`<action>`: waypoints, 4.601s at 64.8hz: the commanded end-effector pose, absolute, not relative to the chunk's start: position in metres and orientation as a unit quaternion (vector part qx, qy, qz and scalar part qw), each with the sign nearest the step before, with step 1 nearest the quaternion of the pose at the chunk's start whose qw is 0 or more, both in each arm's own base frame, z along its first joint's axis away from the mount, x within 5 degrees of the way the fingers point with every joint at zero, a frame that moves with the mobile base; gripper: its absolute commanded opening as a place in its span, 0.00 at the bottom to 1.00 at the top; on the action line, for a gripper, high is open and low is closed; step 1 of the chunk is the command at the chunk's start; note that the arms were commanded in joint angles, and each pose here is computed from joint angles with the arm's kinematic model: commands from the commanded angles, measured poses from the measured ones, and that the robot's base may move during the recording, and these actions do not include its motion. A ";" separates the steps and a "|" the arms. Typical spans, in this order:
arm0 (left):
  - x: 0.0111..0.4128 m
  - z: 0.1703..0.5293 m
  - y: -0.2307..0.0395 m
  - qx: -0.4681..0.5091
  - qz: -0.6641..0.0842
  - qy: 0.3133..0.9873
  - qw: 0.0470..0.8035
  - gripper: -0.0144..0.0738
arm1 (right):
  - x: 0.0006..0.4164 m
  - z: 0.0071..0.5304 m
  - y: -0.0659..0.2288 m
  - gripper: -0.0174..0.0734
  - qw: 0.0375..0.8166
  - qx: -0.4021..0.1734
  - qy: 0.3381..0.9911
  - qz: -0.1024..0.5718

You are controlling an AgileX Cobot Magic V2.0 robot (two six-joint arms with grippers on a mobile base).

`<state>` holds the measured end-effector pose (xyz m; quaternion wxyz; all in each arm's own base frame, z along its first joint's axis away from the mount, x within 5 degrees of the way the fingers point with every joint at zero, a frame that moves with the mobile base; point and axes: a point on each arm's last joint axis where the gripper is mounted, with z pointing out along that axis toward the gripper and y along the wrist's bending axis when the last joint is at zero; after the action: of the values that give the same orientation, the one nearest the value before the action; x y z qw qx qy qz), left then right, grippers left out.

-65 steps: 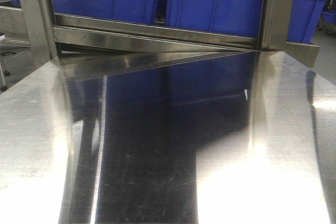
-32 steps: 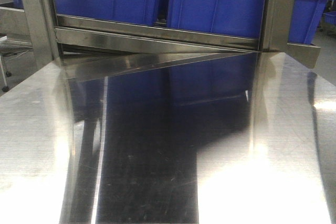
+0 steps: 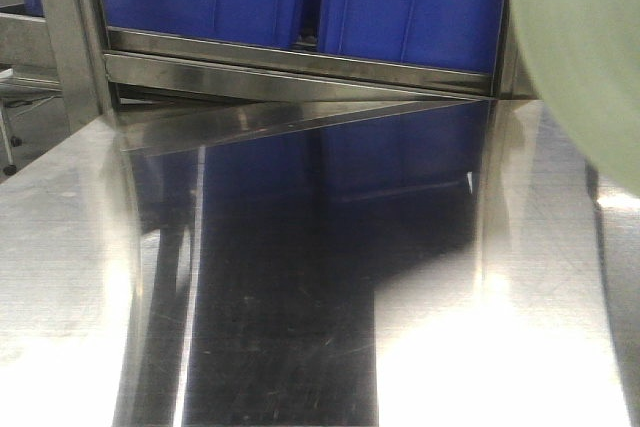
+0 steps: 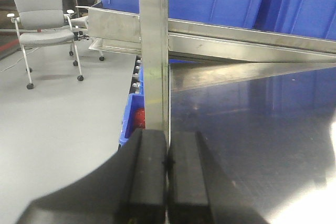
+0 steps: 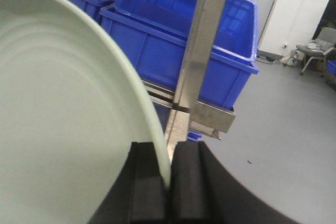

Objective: Place green plate on second shelf with right arm
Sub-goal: 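Pull the held plate back toward the robot body with the right gripper, then drive the base away from the table toward the bin shelving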

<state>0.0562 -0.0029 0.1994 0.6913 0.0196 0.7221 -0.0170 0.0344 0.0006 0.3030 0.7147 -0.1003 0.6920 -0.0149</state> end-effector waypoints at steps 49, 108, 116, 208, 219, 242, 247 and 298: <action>0.057 0.193 -0.003 0.015 -0.025 0.703 0.710 0.31 | 0.042 0.304 0.002 0.25 0.812 -0.030 0.583 -0.005; 0.057 0.193 -0.003 0.015 -0.025 0.703 0.710 0.31 | 0.042 0.304 0.002 0.25 0.809 -0.029 0.587 -0.006; 0.057 0.193 -0.003 0.015 -0.025 0.703 0.710 0.31 | 0.042 0.303 0.002 0.25 0.806 -0.029 0.591 -0.006; 0.057 0.193 -0.003 0.015 -0.025 0.703 0.710 0.31 | 0.042 0.303 0.002 0.25 0.806 -0.029 0.591 -0.006; 0.057 0.193 -0.003 0.015 -0.025 0.703 0.710 0.31 | 0.042 0.303 0.002 0.25 0.806 -0.029 0.591 -0.006; 0.057 0.193 -0.003 0.015 -0.025 0.703 0.710 0.31 | 0.042 0.303 0.002 0.25 0.806 -0.029 0.591 -0.006; 0.057 0.193 -0.003 0.015 -0.025 0.703 0.710 0.31 | 0.042 0.303 0.002 0.25 0.806 -0.029 0.591 -0.006; 0.057 0.193 -0.003 0.015 -0.025 0.703 0.710 0.31 | 0.042 0.303 0.002 0.25 0.806 -0.029 0.591 -0.006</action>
<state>0.0562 -0.0029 0.1991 0.6900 0.0196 0.7233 -0.0170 0.0463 0.0012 0.2836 0.7673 -0.0306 0.6405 -0.0093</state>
